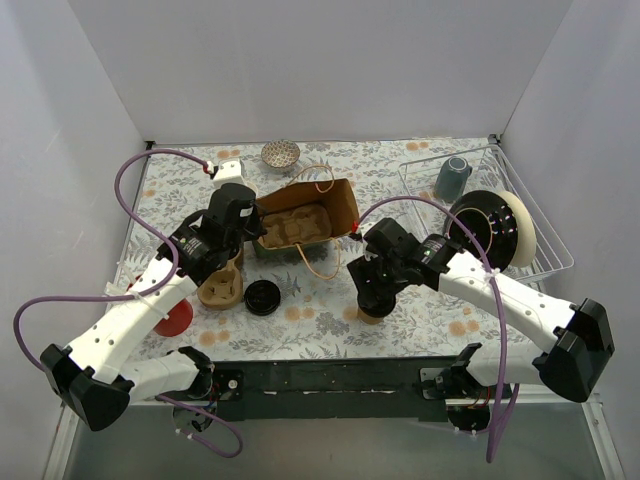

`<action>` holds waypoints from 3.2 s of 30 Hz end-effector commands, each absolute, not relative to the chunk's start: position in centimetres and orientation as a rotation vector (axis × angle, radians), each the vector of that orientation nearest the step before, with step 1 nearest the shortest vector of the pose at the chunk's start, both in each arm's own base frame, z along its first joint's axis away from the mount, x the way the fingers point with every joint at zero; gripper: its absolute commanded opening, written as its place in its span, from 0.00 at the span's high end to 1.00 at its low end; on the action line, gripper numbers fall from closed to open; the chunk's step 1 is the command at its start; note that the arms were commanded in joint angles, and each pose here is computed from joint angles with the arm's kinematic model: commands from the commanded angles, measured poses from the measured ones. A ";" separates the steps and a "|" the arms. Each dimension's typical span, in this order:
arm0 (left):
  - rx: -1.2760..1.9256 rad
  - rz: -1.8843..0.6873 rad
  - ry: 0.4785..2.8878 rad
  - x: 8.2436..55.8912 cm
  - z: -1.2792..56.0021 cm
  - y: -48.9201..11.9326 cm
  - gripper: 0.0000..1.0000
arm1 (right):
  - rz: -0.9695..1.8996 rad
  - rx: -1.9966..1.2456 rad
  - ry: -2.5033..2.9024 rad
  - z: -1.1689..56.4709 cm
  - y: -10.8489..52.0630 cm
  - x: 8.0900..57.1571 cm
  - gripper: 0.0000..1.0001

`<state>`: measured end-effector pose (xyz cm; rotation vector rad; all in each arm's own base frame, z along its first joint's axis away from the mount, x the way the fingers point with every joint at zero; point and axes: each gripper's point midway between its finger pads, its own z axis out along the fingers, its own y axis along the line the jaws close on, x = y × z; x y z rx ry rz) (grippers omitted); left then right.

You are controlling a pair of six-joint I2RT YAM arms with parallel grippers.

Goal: Pack the takeout coffee

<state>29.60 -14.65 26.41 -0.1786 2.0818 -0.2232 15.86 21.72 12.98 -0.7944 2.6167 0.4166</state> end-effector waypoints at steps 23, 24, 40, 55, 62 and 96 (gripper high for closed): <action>-0.198 -0.234 2.051 29.1 27.5 -14.0 1.00 | 0.402 -0.713 2.583 15.3 22.0 16.4 0.20; -0.197 -0.235 2.049 29.1 27.6 -13.9 1.00 | 0.396 -0.721 2.593 14.9 21.9 16.2 0.20; -0.199 -0.233 2.049 29.0 27.5 -13.8 1.00 | 0.343 -0.717 2.629 12.3 21.2 16.0 0.17; -0.196 -0.245 2.050 28.8 27.5 -13.9 1.00 | 0.278 -0.689 2.645 11.6 21.3 16.2 0.16; -0.195 -0.240 2.049 28.9 27.5 -13.9 1.00 | 0.259 -0.696 2.633 12.3 21.6 16.4 0.13; 0.268 -0.536 1.908 28.7 29.8 -20.6 1.00 | 0.467 -0.874 1.892 38.3 19.9 17.0 0.57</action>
